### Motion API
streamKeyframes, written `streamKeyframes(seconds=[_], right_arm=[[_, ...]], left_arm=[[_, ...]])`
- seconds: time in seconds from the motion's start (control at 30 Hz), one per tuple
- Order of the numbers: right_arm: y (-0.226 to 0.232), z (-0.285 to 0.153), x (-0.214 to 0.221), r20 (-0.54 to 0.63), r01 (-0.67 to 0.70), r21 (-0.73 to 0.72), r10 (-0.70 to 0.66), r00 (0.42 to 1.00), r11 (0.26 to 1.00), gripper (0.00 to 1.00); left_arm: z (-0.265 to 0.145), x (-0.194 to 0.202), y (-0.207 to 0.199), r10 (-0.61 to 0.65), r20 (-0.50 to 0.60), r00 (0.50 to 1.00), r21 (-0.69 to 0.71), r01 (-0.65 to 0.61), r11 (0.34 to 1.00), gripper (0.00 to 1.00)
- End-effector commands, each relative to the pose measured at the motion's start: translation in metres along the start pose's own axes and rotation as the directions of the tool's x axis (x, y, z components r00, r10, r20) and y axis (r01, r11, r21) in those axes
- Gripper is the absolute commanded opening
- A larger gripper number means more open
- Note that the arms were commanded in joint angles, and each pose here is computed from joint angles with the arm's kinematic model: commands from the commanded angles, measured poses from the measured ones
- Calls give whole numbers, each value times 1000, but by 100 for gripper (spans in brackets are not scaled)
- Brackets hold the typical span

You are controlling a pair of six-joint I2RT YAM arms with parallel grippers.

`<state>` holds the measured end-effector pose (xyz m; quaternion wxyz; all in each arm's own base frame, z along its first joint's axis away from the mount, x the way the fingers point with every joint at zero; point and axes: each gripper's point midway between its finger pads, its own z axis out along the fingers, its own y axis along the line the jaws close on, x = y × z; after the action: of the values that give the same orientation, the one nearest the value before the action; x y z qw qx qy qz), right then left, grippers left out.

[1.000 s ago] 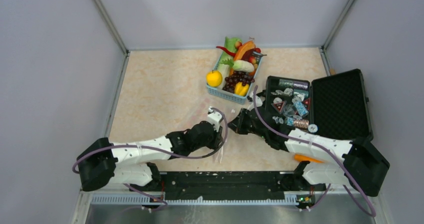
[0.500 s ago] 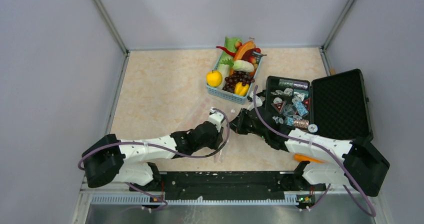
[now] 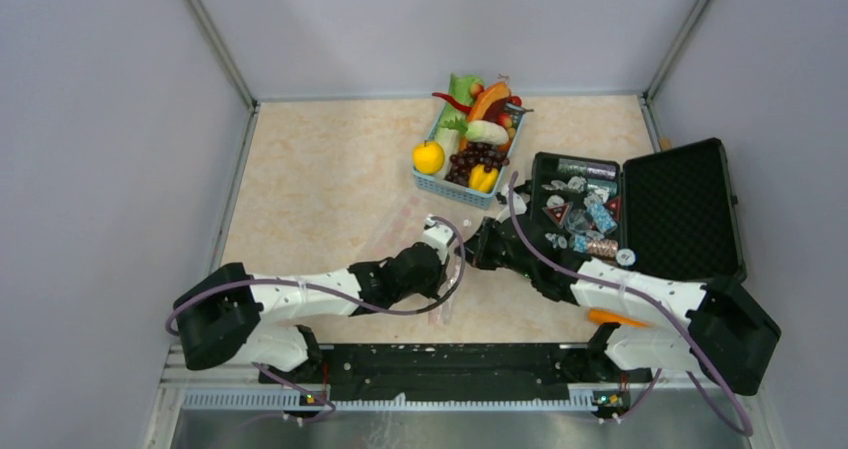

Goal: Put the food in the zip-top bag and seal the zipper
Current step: Open the zipper of the food storage bag at the center of the board.

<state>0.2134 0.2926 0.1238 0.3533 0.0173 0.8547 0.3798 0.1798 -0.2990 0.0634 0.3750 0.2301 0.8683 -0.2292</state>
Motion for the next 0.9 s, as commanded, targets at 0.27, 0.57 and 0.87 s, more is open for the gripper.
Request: streamKeyframes(seconds=[0.27, 0.57, 0.87], right_arm=[[4, -11, -1, 27, 18, -32, -17, 999, 999, 53], [14, -4, 12, -23, 18, -108, -20, 1000, 994, 43], [2, 5, 7, -30, 46, -1, -45, 999, 999, 34]], left_arm=[[-12, -44, -11, -10, 123, 992, 26, 7, 1000, 0], [-12, -49, -18, 0, 113, 994, 45, -5, 999, 0], [-12, -50, -18, 4, 105, 994, 39, -8, 999, 0]])
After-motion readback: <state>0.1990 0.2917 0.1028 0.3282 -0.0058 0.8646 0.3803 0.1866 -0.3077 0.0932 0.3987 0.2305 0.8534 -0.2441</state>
